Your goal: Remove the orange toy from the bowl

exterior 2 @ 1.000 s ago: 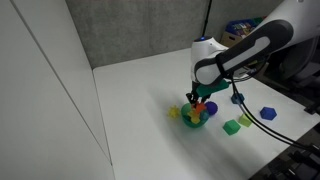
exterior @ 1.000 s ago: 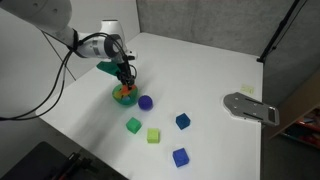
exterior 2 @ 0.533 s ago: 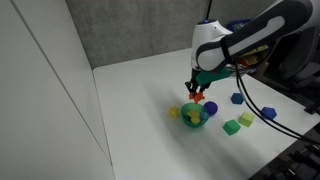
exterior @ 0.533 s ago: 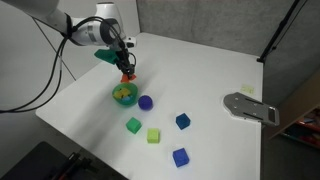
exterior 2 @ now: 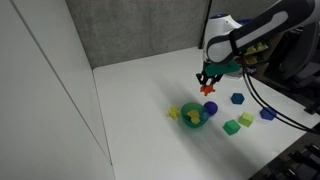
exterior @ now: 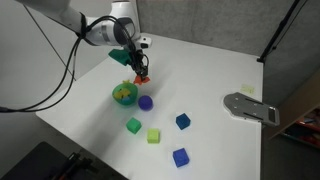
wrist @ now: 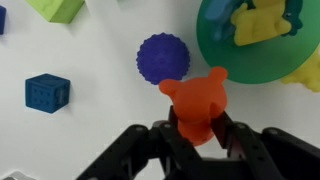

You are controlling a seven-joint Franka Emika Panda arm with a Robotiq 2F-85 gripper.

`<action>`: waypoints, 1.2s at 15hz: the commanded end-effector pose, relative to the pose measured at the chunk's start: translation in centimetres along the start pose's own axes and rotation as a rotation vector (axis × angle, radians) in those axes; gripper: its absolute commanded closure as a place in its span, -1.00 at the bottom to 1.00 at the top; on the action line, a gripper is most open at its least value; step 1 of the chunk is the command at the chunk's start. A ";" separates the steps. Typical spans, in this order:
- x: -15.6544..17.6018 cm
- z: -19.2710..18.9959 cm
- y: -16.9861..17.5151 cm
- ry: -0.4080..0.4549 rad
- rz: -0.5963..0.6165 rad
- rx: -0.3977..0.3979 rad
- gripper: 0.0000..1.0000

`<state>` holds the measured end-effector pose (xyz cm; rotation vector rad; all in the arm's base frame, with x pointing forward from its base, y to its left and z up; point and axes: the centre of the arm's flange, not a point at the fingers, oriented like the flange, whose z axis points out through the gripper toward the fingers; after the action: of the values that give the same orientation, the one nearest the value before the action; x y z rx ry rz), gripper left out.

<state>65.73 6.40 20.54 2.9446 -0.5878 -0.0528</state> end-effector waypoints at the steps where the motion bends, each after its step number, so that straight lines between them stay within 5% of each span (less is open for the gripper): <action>1: 1.2 0.0 4.4 0.006 0.107 -0.019 0.75; 9: 2.6 3.8 13.3 0.014 0.303 -0.030 0.75; 10: 2.4 4.1 13.6 0.000 0.302 -0.039 0.43; 11: 2.0 4.1 13.6 -0.014 0.293 -0.043 -0.24; 13: 1.1 3.9 13.2 -0.041 0.255 -0.043 -0.16; 18: -1.2 1.5 11.0 -0.077 0.116 0.018 -0.90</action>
<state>62.01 -4.75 17.81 2.8505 -0.8727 -0.1072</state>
